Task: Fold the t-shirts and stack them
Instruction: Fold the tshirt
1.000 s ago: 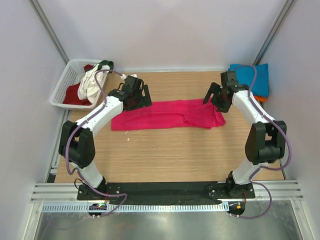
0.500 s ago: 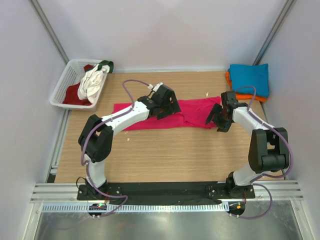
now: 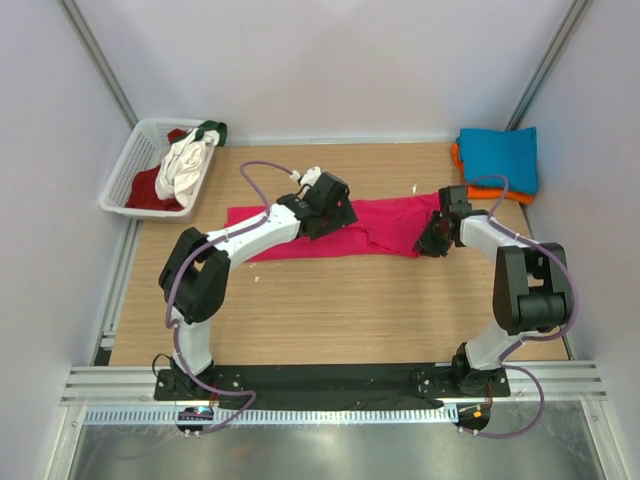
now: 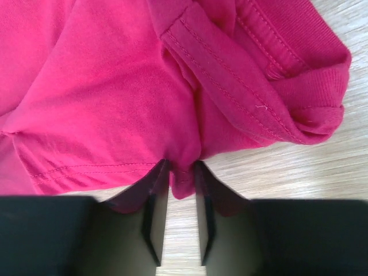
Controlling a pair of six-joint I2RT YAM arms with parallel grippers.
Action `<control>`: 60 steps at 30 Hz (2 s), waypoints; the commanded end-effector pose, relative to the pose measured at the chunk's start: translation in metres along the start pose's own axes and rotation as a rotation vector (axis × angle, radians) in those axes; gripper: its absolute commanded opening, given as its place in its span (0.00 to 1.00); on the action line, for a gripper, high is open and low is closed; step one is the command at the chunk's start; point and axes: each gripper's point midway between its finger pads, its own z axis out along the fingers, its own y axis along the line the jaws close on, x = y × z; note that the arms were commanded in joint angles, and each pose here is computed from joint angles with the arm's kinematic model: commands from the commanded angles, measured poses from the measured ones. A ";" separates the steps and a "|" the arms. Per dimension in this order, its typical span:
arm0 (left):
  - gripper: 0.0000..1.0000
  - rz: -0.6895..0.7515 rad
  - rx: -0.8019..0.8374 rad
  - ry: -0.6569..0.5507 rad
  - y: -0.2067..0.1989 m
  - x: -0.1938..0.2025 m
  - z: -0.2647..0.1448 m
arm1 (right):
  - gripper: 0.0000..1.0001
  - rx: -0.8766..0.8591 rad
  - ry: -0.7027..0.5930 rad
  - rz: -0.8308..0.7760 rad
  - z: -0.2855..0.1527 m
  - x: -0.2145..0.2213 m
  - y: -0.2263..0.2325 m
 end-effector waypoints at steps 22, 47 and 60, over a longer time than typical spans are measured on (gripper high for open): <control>0.82 0.048 -0.047 -0.041 0.022 -0.028 0.015 | 0.04 -0.133 -0.077 -0.019 0.006 -0.099 0.069; 0.82 0.093 0.013 -0.001 0.008 -0.040 0.040 | 0.04 -0.135 -0.088 -0.068 0.024 -0.128 0.080; 0.82 -0.011 0.130 0.039 -0.042 -0.035 0.049 | 0.04 -0.064 -0.081 -0.096 0.005 -0.116 0.061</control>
